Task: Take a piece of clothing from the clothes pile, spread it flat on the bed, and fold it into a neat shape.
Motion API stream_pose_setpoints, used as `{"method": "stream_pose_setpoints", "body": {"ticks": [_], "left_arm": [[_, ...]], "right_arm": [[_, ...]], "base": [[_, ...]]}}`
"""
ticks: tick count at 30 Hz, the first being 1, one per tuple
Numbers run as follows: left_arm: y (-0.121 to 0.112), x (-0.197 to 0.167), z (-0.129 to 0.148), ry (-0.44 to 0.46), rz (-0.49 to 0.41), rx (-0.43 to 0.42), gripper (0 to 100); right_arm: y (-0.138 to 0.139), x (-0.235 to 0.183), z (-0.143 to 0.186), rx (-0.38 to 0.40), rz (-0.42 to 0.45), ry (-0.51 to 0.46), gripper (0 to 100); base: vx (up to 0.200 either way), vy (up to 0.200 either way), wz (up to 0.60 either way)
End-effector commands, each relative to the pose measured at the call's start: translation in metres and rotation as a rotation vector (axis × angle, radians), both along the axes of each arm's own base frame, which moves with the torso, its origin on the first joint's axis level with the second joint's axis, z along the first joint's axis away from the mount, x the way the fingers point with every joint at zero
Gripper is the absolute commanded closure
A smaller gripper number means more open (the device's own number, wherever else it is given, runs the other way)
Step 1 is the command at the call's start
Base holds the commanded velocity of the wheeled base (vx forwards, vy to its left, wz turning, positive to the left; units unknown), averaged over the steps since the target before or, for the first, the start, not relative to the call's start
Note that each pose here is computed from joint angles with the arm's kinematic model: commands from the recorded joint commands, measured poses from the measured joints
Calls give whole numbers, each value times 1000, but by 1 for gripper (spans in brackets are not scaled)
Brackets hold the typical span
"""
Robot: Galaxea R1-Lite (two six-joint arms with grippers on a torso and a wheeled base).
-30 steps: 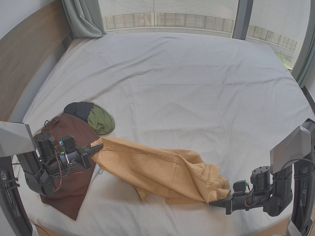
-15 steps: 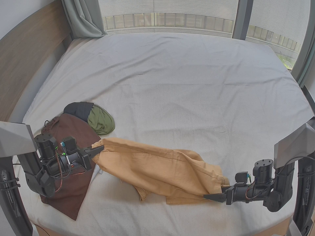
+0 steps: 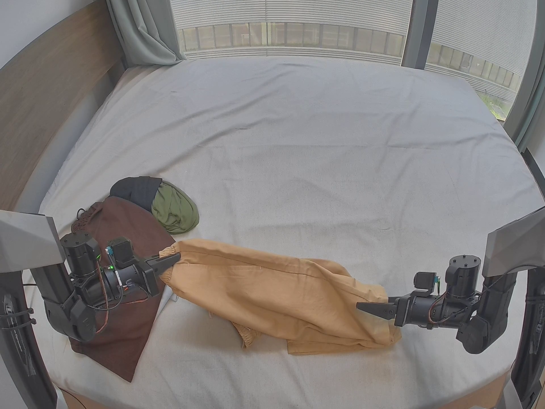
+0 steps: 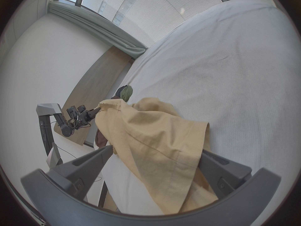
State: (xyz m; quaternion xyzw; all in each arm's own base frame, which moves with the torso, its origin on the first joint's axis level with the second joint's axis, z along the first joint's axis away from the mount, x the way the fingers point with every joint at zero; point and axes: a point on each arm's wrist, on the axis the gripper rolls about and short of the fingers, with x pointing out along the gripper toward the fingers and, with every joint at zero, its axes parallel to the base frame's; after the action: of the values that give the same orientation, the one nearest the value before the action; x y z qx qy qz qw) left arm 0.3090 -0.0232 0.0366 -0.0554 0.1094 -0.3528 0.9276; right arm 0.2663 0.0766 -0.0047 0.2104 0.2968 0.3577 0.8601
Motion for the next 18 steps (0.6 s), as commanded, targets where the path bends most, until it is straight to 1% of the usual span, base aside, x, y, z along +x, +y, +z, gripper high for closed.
{"method": "stream_pose_setpoints", "body": {"ticks": [1,8,10,15,16,18], "left_arm": [[0,0,0,0,0,0,100],[1,1,0,0,2,0,100],[1,1,0,-1,2,0,100],[1,1,0,-1,3,0,100],[1,1,0,-1,3,0,100],[1,1,0,-1,3,0,100]], "right_arm": [[1,2,2,11,-2,-5,0],[2,-1,6,28,0,7,0],[2,-2,15,40,4,-17,0],[1,-11,23,73,60,-11,0],[1,-13,23,82,84,-5,0],[1,-13,23,85,91,-2,0]], "base": [[0,0,0],[0,0,0],[0,0,0],[0,0,0],[0,0,0],[0,0,0]]}}
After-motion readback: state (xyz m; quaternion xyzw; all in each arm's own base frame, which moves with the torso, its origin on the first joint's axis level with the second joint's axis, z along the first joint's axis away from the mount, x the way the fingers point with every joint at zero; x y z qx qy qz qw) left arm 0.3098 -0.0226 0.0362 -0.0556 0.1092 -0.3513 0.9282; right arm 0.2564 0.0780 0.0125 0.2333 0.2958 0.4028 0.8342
